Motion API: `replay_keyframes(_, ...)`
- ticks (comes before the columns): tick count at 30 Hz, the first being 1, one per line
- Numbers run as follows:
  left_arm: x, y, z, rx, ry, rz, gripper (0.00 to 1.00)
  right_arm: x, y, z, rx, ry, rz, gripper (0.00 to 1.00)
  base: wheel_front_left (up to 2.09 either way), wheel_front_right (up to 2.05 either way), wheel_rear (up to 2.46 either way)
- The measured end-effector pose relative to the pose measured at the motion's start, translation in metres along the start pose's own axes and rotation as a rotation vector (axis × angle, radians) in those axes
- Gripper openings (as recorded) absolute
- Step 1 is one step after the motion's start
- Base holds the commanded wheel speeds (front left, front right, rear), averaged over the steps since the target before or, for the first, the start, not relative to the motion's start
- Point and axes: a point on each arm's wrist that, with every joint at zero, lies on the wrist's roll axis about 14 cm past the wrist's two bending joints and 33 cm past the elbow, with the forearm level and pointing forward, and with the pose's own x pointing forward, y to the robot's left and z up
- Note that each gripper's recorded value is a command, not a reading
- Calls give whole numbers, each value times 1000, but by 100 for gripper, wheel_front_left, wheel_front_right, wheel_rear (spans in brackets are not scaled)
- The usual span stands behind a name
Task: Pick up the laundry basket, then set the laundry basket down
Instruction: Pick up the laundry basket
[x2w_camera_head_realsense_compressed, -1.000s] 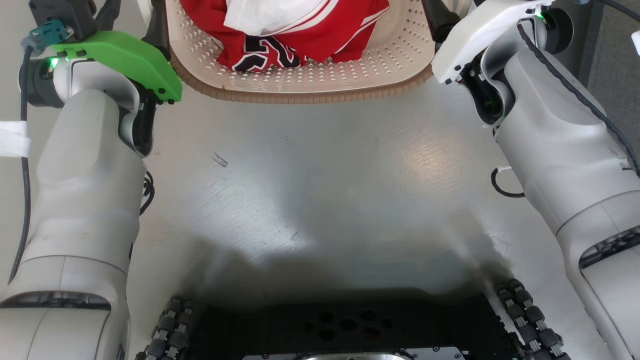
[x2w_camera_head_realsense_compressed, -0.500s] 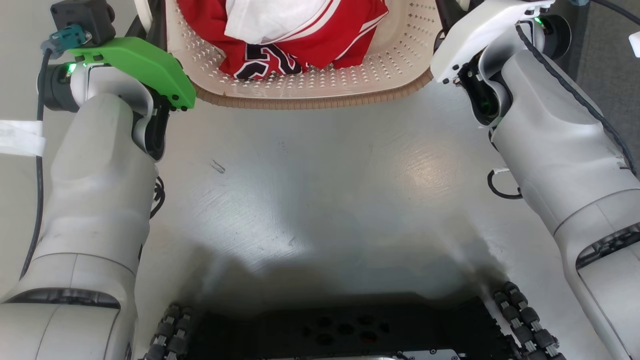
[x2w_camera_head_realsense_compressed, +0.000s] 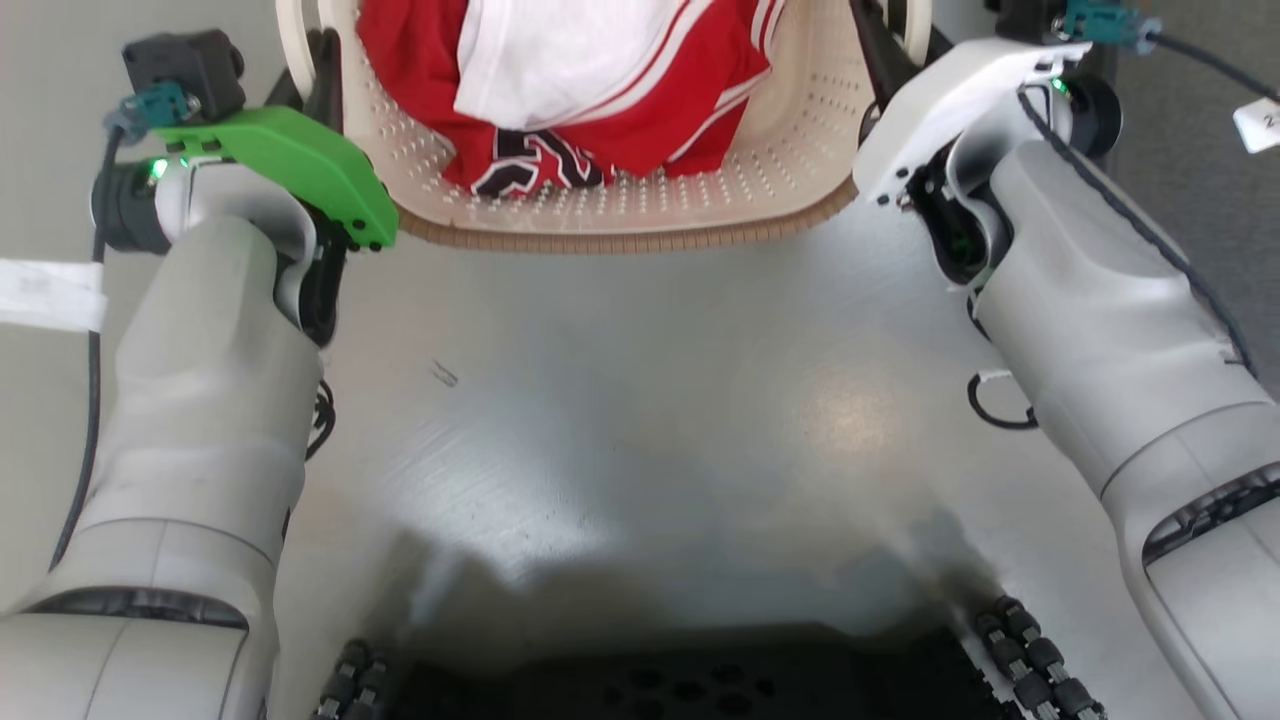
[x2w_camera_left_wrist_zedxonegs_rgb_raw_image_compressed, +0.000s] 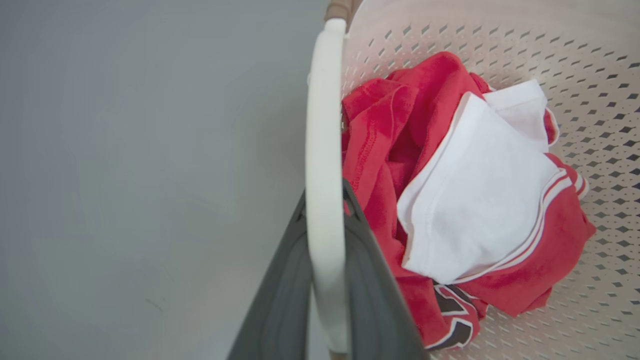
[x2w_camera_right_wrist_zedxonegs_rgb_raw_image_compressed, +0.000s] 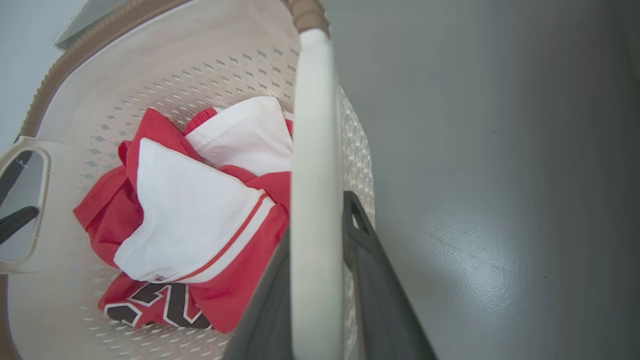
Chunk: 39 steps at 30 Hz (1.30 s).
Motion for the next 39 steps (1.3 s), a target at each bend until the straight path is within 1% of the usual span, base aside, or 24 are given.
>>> replay_keyframes(9,-27,-12,11,-7,-9,-8,0,-29,12,14,6,-24,-2,0,0,0,0)
replay_keyframes(16,-47,-25,20,8,-16,-24,0,-53,20,23,9,-39,-8,0,0,0,0)
replay_keyframes(24,-78,-41,24,-5,16,-37,0,-88,31,28,23,-14,-18,0,0,0,0)
replay_keyframes(31,-98,-55,34,3,14,-57,0,-114,38,37,32,-24,-31,0,0,0,0)
replay_keyframes(39,-124,-66,29,6,49,-71,0,-143,44,25,52,15,-46,0,0,0,0)
